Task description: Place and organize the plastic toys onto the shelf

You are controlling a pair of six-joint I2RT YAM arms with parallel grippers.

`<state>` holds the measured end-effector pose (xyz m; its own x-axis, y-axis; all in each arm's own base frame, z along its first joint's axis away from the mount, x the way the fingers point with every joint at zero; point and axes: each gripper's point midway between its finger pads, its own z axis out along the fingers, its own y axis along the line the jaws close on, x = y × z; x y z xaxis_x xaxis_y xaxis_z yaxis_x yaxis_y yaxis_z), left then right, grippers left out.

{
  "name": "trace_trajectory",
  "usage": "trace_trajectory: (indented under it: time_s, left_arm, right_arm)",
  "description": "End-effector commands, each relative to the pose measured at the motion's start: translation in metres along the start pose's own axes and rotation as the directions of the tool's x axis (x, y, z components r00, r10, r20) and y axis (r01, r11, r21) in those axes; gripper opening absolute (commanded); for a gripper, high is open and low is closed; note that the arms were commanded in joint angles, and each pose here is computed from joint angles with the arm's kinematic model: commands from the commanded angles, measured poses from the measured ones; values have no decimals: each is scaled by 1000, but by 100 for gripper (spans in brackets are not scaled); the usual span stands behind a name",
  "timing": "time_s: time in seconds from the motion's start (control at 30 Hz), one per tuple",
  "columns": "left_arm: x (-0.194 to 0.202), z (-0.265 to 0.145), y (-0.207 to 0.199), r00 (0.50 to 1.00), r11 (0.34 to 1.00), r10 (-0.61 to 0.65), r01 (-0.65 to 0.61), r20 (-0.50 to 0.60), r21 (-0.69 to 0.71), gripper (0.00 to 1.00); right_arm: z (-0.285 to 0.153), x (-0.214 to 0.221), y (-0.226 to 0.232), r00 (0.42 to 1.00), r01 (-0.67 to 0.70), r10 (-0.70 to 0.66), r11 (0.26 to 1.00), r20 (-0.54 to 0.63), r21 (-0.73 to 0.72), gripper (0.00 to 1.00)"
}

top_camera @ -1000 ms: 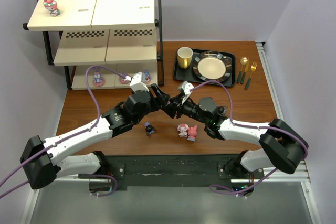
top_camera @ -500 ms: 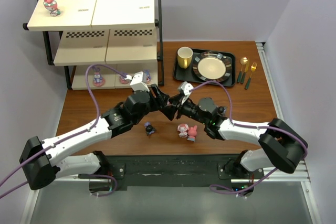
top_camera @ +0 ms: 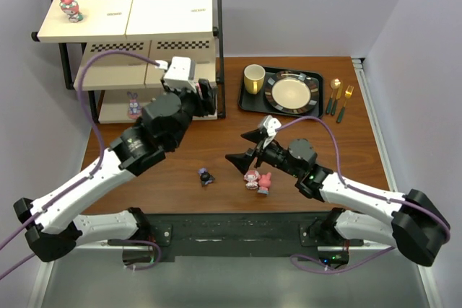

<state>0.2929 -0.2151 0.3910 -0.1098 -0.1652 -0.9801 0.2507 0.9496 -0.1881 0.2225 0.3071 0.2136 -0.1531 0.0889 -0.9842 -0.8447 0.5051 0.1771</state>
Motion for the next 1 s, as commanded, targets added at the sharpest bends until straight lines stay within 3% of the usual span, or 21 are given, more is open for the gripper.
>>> trace_trajectory:
  time_s: [0.0,0.47,0.77,0.97]
  left_arm:
    - [-56,1,33,972,962,232,-227,20,-150,6]
    - [-209,18,122,911,870,374,-279,174,-407,9]
    - [-226,44,203,901,828,402,-281,164,-486,8]
    - [-216,58,255,923,868,340,-236,177,-436,8]
  right_arm:
    - [-17,28,-6,995,3,1,999,-101,42,98]
    - [-21,30,8,990,-35,33,999,-138,-16,99]
    - [-17,40,15,982,-38,25,997,-188,-69,98]
    - [-17,51,14,981,-38,22,996,-191,-79,98]
